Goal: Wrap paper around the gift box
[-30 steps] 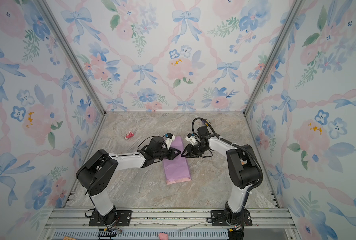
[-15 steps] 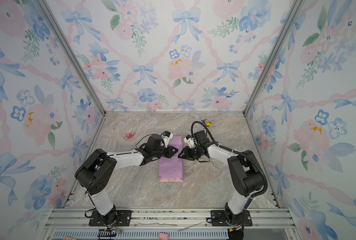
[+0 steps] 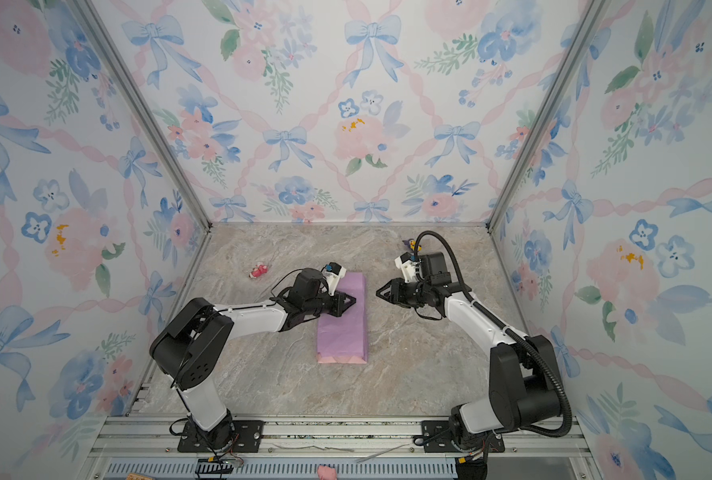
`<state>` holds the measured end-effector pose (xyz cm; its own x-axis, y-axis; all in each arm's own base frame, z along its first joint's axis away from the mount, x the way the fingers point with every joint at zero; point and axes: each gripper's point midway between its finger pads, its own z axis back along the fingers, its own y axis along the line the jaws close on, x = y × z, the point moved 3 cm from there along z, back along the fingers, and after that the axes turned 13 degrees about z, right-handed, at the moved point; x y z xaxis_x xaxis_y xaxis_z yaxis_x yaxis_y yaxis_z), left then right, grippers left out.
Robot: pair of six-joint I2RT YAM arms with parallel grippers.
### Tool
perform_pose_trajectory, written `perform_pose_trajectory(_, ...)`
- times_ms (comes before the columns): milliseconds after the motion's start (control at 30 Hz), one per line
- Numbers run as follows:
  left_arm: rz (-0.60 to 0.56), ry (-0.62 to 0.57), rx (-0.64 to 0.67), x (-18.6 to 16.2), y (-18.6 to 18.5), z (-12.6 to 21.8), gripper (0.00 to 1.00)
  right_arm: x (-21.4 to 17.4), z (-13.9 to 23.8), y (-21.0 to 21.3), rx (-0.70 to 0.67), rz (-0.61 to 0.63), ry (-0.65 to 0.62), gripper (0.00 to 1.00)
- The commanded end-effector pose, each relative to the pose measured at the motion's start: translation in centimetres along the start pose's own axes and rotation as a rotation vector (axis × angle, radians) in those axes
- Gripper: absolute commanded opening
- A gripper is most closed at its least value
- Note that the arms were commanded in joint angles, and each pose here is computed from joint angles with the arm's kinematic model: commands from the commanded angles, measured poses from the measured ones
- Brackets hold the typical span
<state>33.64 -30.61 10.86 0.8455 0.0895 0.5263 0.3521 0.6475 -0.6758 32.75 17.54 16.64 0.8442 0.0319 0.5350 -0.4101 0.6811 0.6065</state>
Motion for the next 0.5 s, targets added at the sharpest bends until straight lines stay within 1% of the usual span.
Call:
perform_pose_trajectory(0, 0.092, 0.215, 0.191, -6.6, 5.9, 0.1, 0.07, -0.2, -1.5, -0.3, 0.035, -0.028, 0.014, 0.37)
perform_pose_trajectory(267, 0.091, 0.228, 0.209, -6.9, 6.2, 0.0, 0.07, 0.1, -5.5, -0.8, 0.098, -0.037, 0.058, 0.36)
perform_pose_trajectory(367, 0.088, 0.223, 0.212, -6.7, 6.2, 0.0, 0.07, 0.2, -6.0, -1.3, 0.071, -0.023, 0.078, 0.41)
perform_pose_trajectory(467, 0.086, 0.223, 0.215, -6.6, 6.2, -0.1, 0.07, 0.3, -6.3, -0.8, 0.067, 0.01, 0.096, 0.44)
